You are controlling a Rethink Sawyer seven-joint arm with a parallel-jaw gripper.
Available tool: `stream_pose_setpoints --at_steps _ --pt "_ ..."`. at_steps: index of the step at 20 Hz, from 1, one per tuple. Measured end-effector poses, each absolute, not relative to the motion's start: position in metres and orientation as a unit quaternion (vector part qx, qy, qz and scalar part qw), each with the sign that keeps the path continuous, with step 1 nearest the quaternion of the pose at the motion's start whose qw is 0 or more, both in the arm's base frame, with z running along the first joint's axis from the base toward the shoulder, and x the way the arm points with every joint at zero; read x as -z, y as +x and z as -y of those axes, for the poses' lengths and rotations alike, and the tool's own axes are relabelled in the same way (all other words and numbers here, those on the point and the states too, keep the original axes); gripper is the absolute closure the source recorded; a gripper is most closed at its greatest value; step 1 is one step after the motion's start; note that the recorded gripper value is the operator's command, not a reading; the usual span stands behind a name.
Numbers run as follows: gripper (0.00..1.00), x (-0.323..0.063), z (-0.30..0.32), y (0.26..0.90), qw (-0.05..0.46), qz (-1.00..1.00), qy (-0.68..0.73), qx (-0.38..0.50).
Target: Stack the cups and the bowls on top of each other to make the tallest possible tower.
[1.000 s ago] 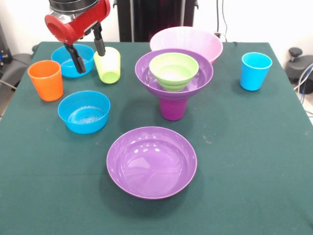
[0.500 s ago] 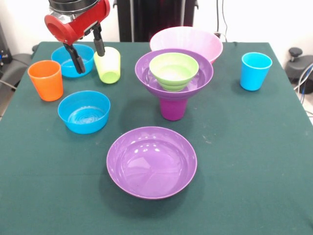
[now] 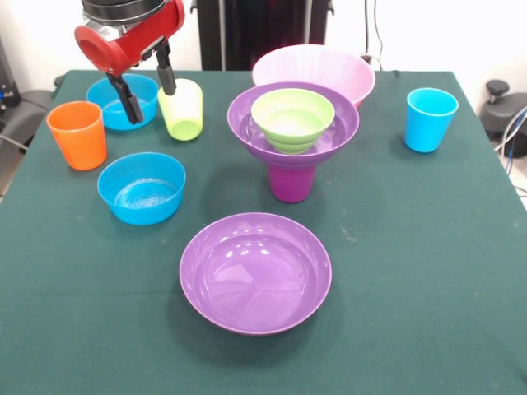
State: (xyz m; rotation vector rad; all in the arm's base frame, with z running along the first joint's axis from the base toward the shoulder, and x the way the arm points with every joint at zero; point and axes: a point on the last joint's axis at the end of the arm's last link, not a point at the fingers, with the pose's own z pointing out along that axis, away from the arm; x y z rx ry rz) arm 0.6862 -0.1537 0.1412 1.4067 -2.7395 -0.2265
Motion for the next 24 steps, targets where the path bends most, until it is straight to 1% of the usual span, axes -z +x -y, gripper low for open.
stream_pose_setpoints --at_steps 5,9,13,19,22,24 --pt "0.00 -0.140 0.154 0.689 0.026 0.887 0.456 0.071" --pt "0.00 -0.127 0.163 0.696 0.028 0.887 0.457 0.065" --pt "0.00 -0.112 0.169 0.695 0.043 0.879 0.469 0.068" --pt "0.00 -0.087 0.177 0.687 0.088 0.836 0.534 0.090" --pt "0.00 -0.078 0.179 0.686 0.095 0.812 0.566 0.101" --pt "0.00 -0.069 0.177 0.687 0.089 0.791 0.595 0.111"
